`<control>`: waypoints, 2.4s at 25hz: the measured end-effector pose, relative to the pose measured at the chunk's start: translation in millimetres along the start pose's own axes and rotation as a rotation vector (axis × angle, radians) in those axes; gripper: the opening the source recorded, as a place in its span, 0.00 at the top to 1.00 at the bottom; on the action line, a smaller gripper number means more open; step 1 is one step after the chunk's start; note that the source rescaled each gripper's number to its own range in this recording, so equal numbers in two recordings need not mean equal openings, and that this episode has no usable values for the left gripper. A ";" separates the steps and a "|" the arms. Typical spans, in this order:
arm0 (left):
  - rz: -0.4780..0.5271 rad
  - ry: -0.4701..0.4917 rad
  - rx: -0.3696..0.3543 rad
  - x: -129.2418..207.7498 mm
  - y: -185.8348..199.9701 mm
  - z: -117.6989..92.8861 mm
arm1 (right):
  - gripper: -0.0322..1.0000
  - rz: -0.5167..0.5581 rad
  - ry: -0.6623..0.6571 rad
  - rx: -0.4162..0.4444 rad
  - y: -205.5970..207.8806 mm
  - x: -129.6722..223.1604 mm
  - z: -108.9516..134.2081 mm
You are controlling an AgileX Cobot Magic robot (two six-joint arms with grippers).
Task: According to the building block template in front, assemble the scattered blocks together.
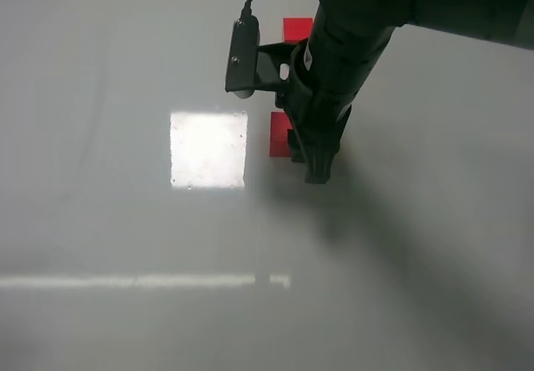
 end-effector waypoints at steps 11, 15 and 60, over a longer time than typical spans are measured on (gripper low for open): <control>-0.003 0.000 0.000 -0.4 0.0 0.0 | 0.58 0.003 -0.062 -0.007 -0.5 0.7 1.1; -0.003 0.000 0.000 -0.4 0.0 0.0 | 0.27 0.000 -0.071 0.001 4.7 3.0 -1.0; -0.003 0.000 0.000 -0.4 0.0 0.0 | 0.26 -0.160 -1.433 0.591 177.8 223.3 253.2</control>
Point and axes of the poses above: a point on each arm's last joint axis where the gripper is mounted, y pointing back along that axis away from the gripper, z along the wrist's bending axis when the last joint is at zero, x = y × z, the point moved 8 cm from there along -y, pointing out along that axis toward the gripper, and after that the axes turned 11 degrees about y, right-handed, at the moved point
